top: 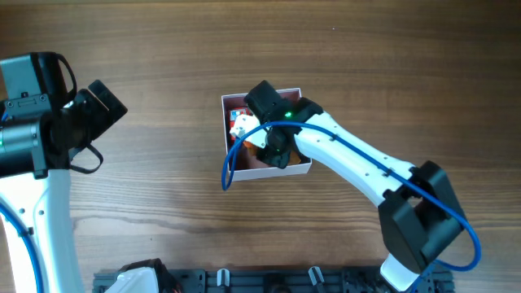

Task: Pack container
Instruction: 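Lower the bear into the box with the right gripper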

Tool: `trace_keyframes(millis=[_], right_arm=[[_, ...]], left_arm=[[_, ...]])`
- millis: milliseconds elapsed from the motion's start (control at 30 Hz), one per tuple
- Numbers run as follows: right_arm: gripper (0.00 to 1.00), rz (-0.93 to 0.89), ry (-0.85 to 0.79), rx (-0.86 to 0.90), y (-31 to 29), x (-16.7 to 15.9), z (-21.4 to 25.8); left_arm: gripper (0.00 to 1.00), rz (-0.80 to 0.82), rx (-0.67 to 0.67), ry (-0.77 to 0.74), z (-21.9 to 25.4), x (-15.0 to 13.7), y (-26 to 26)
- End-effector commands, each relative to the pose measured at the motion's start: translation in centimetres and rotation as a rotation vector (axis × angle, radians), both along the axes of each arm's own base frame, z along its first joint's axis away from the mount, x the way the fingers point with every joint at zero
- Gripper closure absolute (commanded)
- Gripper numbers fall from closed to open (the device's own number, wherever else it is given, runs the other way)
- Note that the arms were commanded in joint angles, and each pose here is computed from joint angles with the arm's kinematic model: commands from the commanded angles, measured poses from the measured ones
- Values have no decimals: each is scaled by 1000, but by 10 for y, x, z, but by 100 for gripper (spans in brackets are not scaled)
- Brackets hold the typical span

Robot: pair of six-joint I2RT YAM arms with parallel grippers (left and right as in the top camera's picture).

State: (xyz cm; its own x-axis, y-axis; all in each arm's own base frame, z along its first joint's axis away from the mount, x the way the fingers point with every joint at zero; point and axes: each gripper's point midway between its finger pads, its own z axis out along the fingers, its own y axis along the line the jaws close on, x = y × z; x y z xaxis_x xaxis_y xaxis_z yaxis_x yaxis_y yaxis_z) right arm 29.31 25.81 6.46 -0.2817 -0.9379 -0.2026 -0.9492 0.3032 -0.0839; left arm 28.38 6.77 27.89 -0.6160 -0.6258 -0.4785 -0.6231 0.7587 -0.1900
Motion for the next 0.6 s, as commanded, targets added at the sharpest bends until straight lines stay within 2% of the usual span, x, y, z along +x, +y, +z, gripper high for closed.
trace_keyframes(millis=[0, 33, 67, 100, 167, 367, 500, 567], right_arm=[[66, 42, 28, 27, 14, -7, -4], [51, 41, 29, 26, 14, -7, -4], [40, 41, 32, 24, 13, -8, -4], [21, 41, 33, 23, 13, -8, -4], [11, 41, 32, 23, 13, -8, -4], [7, 35, -14, 14, 13, 1, -3], [9, 28, -49, 10, 12, 8, 1], [9, 29, -82, 41, 16, 9, 18]], left_arm=[[0, -2, 19, -16, 7, -2, 3], [0, -2, 19, -16, 7, -2, 3], [0, -1, 20, -16, 7, -2, 3], [0, -2, 19, -16, 7, -2, 3], [0, -1, 20, -16, 7, -2, 3], [0, -2, 19, -16, 7, -2, 3], [0, -1, 20, -16, 7, -2, 3], [0, -1, 20, -16, 7, -2, 4]])
